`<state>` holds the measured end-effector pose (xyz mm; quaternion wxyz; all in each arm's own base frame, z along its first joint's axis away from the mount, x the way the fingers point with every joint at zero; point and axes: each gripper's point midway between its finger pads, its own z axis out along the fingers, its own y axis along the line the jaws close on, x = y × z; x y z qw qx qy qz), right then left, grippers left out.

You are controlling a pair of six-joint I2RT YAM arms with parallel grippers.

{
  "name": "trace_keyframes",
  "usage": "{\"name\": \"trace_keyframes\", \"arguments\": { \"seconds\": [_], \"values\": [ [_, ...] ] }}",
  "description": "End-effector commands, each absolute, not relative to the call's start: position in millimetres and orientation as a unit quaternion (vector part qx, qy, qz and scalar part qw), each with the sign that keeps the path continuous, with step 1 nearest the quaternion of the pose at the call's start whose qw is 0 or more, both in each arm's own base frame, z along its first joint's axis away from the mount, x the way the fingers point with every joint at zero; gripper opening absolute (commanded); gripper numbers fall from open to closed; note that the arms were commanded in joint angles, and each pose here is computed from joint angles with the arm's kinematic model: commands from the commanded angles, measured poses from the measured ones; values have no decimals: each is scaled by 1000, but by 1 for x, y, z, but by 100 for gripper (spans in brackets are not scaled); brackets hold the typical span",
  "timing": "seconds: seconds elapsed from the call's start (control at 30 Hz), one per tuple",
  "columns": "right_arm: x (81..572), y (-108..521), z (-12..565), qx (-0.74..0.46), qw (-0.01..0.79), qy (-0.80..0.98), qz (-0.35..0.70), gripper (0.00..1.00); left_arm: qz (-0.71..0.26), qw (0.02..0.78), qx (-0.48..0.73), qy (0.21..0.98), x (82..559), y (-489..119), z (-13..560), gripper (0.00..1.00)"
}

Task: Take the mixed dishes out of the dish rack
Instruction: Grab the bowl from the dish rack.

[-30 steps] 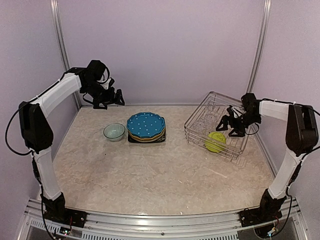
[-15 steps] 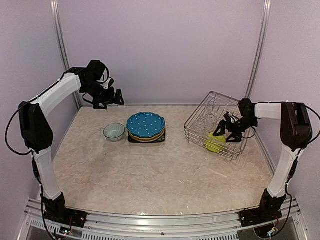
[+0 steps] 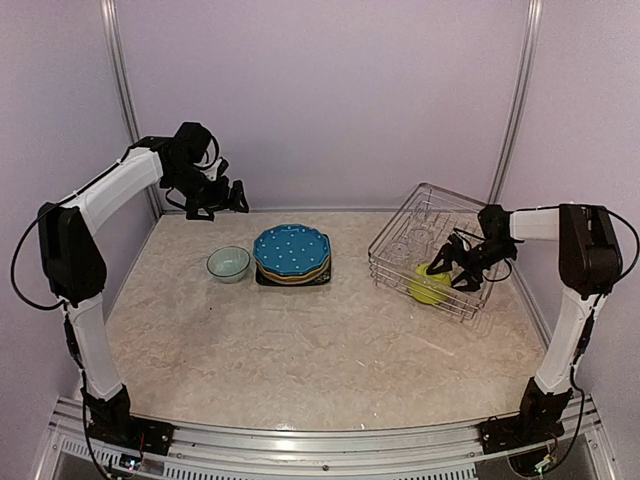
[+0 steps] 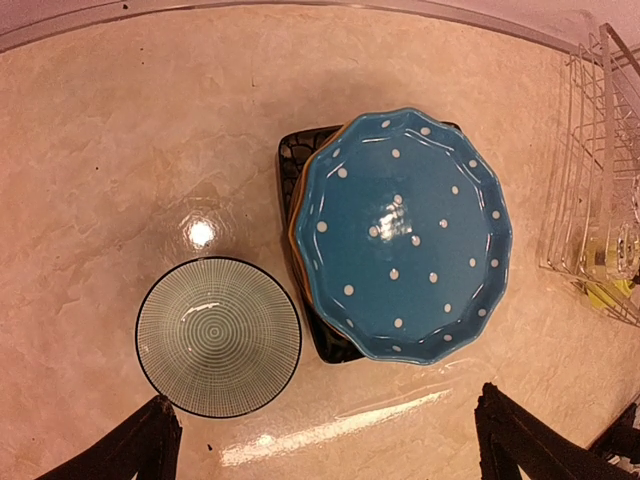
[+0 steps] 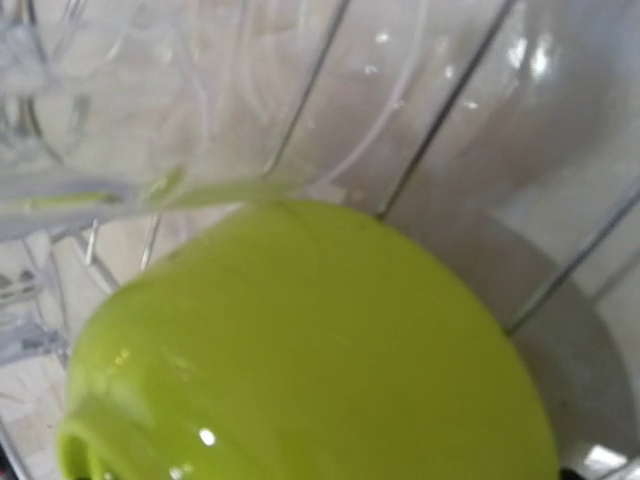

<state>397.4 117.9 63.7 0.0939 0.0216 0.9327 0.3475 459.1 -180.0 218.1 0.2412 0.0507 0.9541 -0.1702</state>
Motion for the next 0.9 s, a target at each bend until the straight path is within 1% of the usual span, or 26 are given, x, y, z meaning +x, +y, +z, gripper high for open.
{"name": "trace_keyframes", "arguments": {
  "seconds": [0.0,0.1,0.27,0.4,0.57,0.73,0.83,0.87],
  "values": [
    [398,126,75,24,92,916,390,91,-171,247,53,952,460,-179,220,99],
    [399,128,84,23,98,911,401,84,-172,248,53,952,460,-179,220,99],
    [400,130,91,23,104,908,405,79,-174,250,50,951,462,-180,221,99],
    [400,129,90,26,104,908,405,70,-175,248,50,951,462,-181,220,99],
    [403,128,96,27,111,908,402,62,-173,246,48,952,462,-181,218,99],
    [404,128,100,27,115,909,399,56,-174,245,50,952,462,-181,218,99],
    [403,127,103,26,119,909,399,54,-174,246,50,952,462,-182,218,99],
    [406,119,105,35,125,908,398,54,-174,247,50,952,462,-181,219,99]
  ]
}}
